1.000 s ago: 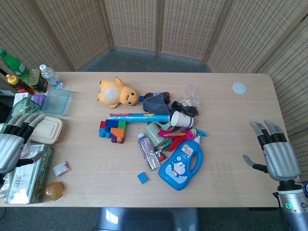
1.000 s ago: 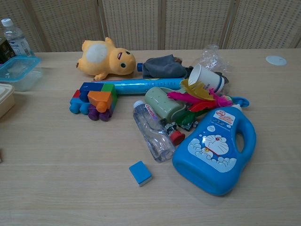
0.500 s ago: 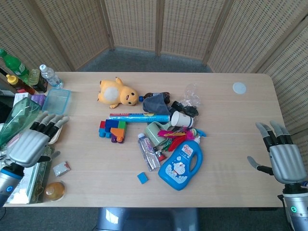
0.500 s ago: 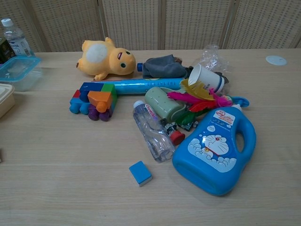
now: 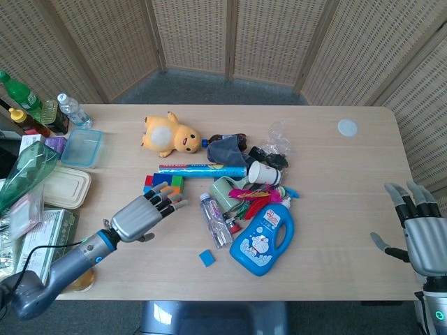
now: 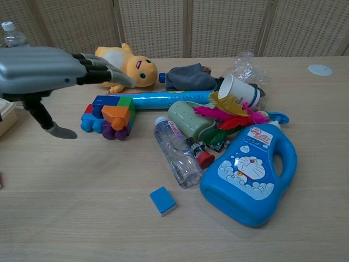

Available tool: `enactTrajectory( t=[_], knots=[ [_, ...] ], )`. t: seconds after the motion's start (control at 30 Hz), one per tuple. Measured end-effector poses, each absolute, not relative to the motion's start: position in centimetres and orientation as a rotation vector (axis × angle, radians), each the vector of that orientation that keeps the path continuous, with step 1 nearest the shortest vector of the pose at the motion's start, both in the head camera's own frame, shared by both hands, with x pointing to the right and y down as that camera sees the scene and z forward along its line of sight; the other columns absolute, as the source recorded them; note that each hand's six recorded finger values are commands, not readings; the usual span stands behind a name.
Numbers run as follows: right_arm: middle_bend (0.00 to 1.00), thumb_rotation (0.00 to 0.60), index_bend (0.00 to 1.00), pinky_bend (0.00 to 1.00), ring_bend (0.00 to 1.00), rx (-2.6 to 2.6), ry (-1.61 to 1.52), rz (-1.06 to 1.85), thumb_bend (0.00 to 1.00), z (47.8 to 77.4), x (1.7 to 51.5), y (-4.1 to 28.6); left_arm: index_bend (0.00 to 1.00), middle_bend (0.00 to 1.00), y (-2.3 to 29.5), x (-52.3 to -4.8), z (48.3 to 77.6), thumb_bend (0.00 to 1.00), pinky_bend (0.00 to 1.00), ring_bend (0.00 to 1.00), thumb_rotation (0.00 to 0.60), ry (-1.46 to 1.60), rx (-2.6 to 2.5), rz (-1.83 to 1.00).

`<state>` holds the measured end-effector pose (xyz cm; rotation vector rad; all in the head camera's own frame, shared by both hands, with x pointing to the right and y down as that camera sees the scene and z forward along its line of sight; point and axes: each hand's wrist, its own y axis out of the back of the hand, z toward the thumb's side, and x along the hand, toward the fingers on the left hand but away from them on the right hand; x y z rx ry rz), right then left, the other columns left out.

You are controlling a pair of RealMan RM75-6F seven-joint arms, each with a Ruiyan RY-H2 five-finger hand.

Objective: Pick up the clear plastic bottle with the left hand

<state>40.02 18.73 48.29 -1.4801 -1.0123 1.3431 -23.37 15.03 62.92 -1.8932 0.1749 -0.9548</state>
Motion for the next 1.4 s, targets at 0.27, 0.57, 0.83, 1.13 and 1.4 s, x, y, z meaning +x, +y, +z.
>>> enactTrajectory(
  t=[0.27, 0.57, 0.83, 1.13, 1.4],
  knots=[
    [0.16, 0.505, 0.06, 0.00, 0.00, -1.464, -1.026, 1.360, 0.24, 47.9, 40.9, 19.2, 0.00, 0.00, 15.3, -19.4, 66.7, 0.23, 0.00, 0.00, 0.588, 0.103, -1.929, -0.922],
    [0.16, 0.507, 0.06, 0.00, 0.00, -1.448, -1.042, 1.382, 0.24, 47.7, 41.8, 19.5, 0.00, 0.00, 15.4, -15.8, 69.7, 0.23, 0.00, 0.00, 0.593, 0.066, -1.962, -0.892],
    [0.16, 0.503, 0.06, 0.00, 0.00, -1.429, -1.059, 1.404, 0.24, 47.5, 42.7, 19.7, 0.03, 0.00, 15.5, -13.2, 71.6, 0.23, 0.00, 0.00, 0.599, 0.002, -1.993, -0.883],
    [0.16, 0.506, 0.06, 0.00, 0.00, -1.415, -1.073, 1.412, 0.24, 47.2, 43.3, 19.9, 0.11, 0.03, 15.5, -11.2, 73.1, 0.23, 0.00, 0.00, 0.597, -0.023, -2.014, -0.880],
    [0.16, 0.508, 0.06, 0.00, 0.00, -1.408, -1.082, 1.415, 0.24, 47.0, 43.6, 20.1, 0.15, 0.17, 15.8, -11.1, 73.5, 0.23, 0.00, 0.04, 0.597, -0.028, -2.018, -0.874]
  ],
)
